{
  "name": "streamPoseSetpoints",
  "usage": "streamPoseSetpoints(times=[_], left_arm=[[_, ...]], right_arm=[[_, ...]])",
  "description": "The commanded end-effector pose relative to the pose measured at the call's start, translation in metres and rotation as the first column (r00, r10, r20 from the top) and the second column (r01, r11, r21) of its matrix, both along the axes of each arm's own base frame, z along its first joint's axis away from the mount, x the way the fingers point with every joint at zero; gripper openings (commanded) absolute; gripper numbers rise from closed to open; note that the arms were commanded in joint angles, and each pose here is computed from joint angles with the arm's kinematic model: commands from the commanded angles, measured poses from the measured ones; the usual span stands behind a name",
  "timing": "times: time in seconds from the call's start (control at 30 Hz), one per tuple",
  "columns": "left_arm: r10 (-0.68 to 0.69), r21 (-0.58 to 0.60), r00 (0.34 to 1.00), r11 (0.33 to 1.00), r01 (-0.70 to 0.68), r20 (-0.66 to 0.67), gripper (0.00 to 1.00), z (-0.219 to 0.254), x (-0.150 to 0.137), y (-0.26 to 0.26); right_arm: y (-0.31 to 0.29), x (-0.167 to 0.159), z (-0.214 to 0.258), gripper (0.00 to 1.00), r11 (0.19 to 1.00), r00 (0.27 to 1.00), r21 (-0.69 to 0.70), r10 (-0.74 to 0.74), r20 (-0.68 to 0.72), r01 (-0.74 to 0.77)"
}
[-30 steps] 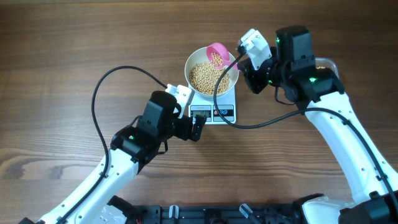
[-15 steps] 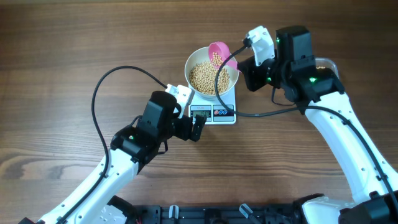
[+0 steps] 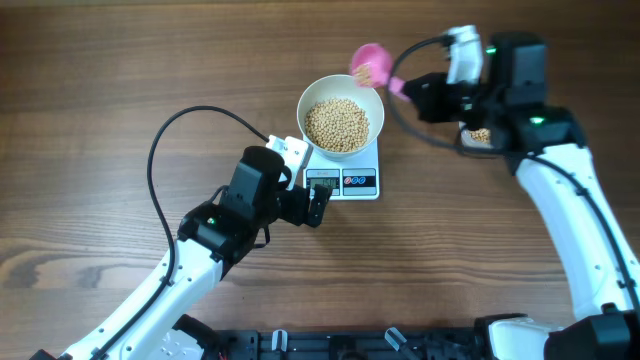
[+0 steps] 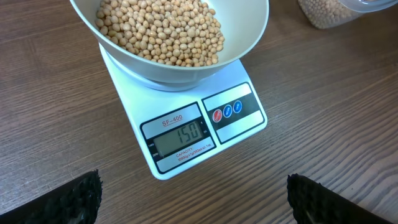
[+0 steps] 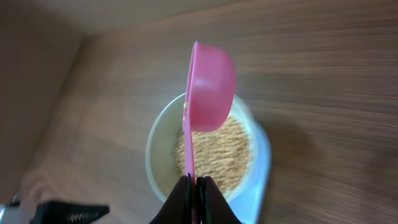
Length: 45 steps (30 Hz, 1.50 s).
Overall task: Scoop item into bowl and weigh 150g on scale
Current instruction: 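Carry the pink scoop right back to the soybean container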
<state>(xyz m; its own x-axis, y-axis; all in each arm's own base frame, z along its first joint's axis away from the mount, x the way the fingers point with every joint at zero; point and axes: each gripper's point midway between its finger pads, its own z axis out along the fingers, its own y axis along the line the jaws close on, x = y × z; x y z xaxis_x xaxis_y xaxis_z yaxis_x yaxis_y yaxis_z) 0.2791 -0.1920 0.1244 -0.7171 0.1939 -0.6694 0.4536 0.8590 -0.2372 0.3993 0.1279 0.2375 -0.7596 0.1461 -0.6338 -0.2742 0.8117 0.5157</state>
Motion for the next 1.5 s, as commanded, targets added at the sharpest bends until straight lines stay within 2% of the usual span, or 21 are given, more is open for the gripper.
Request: streamPoseSetpoints(times=[0.0,0.07,0.23,0.4,0.6,0.77,1.0,1.2,1.47], left_arm=[[-0.031,0.006,1.0,1.0,0.031,0.0,1.0,-0.002,-0.003,-0.003],[-0.03,0.006,1.0,1.0,0.03,0.0,1.0,-0.003,-0.003,-0.003],[-0.03,0.006,1.0,1.0,0.03,0.0,1.0,-0.003,-0.003,-0.003],[-0.03,0.006,1.0,1.0,0.03,0.0,1.0,-0.003,-0.003,-0.003],[-0.03,0.006,1.0,1.0,0.03,0.0,1.0,-0.003,-0.003,-0.003],[-0.03,0.006,1.0,1.0,0.03,0.0,1.0,-0.003,-0.003,-0.003],[-0.03,0.006,1.0,1.0,0.03,0.0,1.0,-0.003,-0.003,-0.003],[-0.031,0.006,1.0,1.0,0.031,0.0,1.0,-0.003,-0.003,-0.003],[-0.03,0.006,1.0,1.0,0.03,0.0,1.0,-0.003,-0.003,-0.003]], right_arm=[[-0.036,-0.002,0.019,0.04,0.994,0.996,0.068,-0.085,0.003,0.085],[-0.053,-0.001,0.02,0.04,0.989,0.993,0.086,-0.117,-0.007,0.117],[-0.112,-0.006,0.008,0.04,0.931,0.937,0.142,-0.314,-0.154,0.336],[-0.164,-0.02,-0.005,0.04,0.839,0.837,0.151,-0.47,-0.28,0.522],[-0.215,-0.051,-0.032,0.04,0.722,0.67,0.028,-0.627,-0.397,0.692],[-0.237,-0.068,-0.05,0.04,0.652,0.561,-0.138,-0.726,-0.398,0.746],[-0.239,-0.061,-0.057,0.04,0.655,0.567,-0.129,-0.722,-0.397,0.745],[-0.221,-0.052,-0.075,0.04,0.706,0.594,-0.065,-0.639,-0.488,0.705],[-0.209,-0.044,-0.096,0.04,0.723,0.578,-0.076,-0.607,-0.546,0.687]])
